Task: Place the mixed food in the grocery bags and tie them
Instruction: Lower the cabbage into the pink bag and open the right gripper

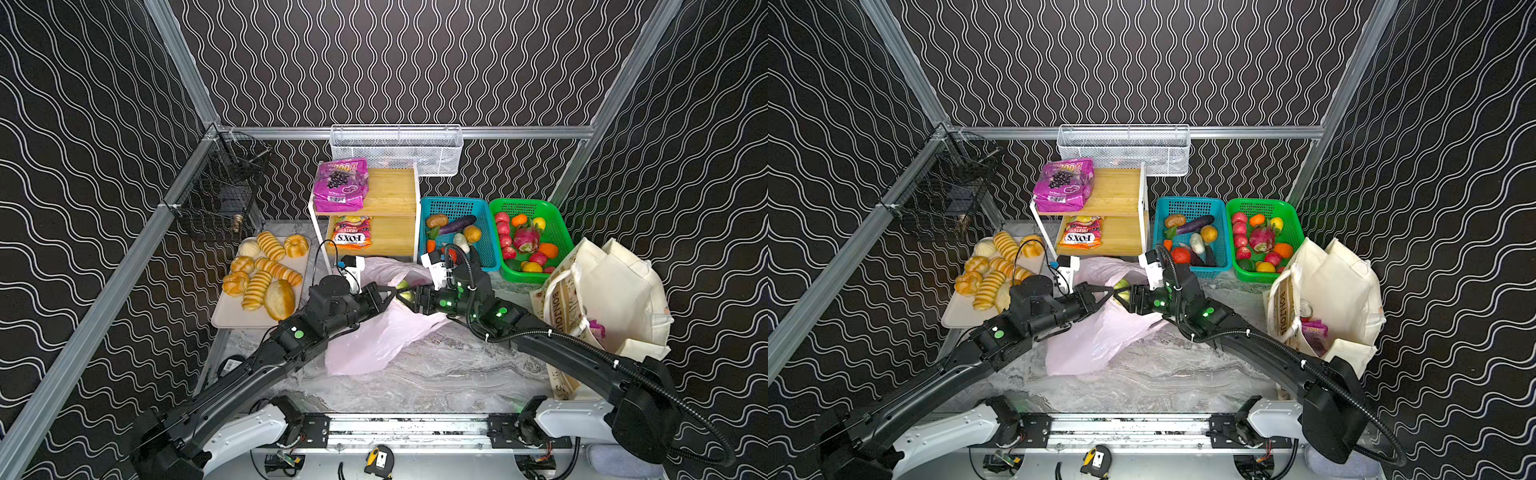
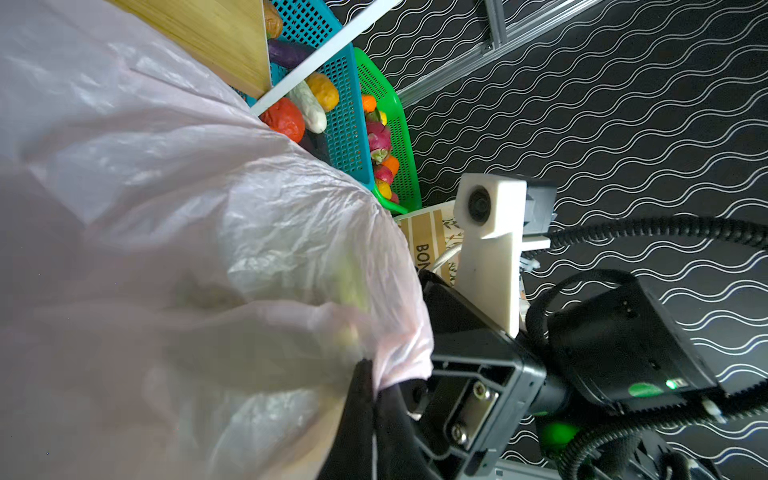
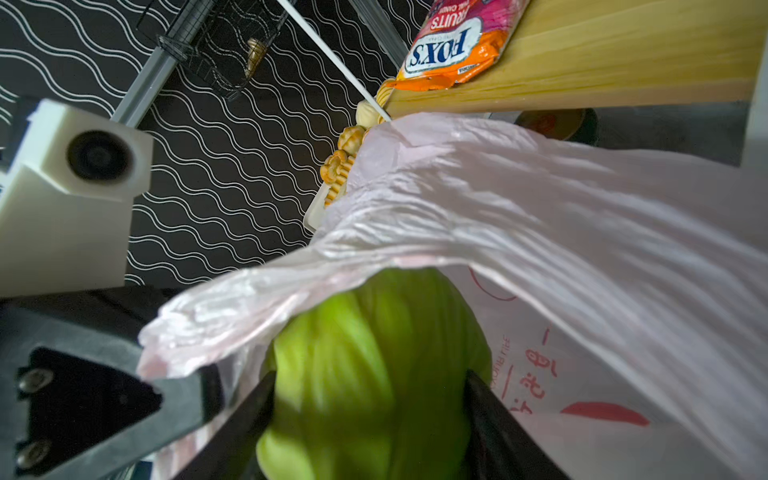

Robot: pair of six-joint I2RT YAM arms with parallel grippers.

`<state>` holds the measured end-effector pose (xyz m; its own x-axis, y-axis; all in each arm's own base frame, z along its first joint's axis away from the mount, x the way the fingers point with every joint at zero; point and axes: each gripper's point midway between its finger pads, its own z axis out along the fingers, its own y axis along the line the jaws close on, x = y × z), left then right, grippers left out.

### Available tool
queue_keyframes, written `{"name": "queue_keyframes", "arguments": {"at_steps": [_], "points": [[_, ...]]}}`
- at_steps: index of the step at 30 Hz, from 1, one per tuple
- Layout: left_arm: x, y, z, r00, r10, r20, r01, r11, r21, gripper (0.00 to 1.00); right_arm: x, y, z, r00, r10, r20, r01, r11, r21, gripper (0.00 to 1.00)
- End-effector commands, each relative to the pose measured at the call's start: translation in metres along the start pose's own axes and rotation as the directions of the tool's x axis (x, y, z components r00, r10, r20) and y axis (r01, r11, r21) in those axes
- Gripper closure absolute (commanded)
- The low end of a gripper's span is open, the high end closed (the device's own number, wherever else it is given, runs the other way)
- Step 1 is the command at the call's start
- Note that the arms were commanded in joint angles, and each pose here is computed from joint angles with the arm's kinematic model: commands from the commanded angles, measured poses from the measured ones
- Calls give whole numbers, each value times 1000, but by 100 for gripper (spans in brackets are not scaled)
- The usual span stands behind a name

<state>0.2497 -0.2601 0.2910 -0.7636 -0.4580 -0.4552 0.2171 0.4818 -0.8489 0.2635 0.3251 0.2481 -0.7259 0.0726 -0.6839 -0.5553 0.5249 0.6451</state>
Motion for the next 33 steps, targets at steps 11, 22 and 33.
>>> {"name": "queue_keyframes", "arguments": {"at_steps": [11, 22, 33], "points": [[-10, 8, -7, 994, -87, 70, 83, 995, 57, 100, -8, 2, -17, 993, -116, 25, 114, 992, 52, 15], [-10, 13, 2, 983, -178, 48, 170, 975, 140, 100, -7, -2, -20, 990, -140, 11, 139, 987, 80, 9], [-16, 24, -6, 979, -189, 76, 181, 978, 104, 100, -20, 3, -27, 988, -141, 62, 135, 987, 90, 8]]}}
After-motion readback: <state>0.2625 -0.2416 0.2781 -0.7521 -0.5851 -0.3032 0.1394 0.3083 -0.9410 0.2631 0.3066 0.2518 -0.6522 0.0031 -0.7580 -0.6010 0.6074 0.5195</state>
